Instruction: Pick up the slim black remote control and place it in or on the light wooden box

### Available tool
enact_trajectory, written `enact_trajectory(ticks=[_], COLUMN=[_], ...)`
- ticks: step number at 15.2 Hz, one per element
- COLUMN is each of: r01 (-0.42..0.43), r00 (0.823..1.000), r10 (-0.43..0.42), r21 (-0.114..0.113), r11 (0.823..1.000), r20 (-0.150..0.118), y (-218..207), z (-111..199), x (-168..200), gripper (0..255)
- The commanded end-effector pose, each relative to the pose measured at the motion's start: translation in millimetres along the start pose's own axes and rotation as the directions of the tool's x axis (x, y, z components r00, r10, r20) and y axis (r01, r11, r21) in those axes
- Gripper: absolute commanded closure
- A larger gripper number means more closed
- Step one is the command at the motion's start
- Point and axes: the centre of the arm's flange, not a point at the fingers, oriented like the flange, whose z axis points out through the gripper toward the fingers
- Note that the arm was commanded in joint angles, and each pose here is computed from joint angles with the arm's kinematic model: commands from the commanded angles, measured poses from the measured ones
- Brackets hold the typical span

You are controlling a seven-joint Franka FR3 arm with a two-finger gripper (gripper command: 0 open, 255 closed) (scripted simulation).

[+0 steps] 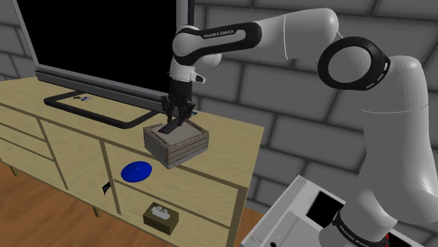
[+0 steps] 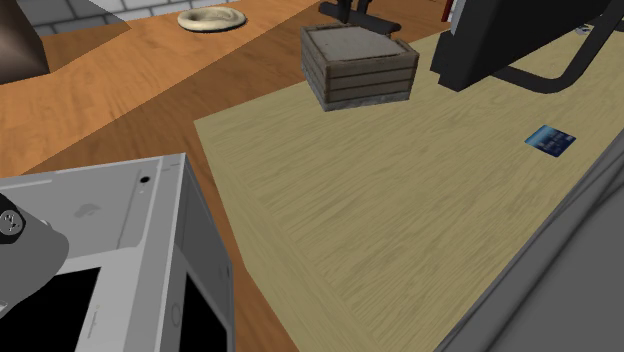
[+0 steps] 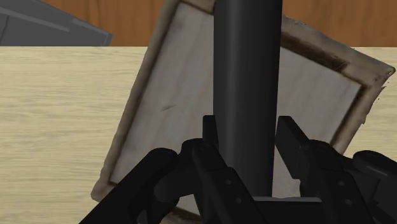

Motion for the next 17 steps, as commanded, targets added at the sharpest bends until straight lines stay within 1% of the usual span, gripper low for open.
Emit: enact_trajectory(ticks=[1, 5, 12, 13, 17], r01=[0.0, 0.0, 0.0, 0.0, 0.0], r00=[1.0, 1.0, 1.0, 1.0, 1.0], r10=[0.0, 0.0, 0.0, 0.0, 0.0], r21=[0.001, 0.001, 0.001, 0.001, 0.001], r11=[1.0, 1.0, 1.0, 1.0, 1.0], r20=[0.0, 0.0, 0.0, 0.0, 0.0], y=[0.6, 1.2, 1.2, 1.2, 1.3], z=[10.3, 30.0, 30.0, 30.0, 30.0], x=[2.0, 6.6, 6.6, 6.5, 6.8], gripper=[255, 255, 255, 0, 0])
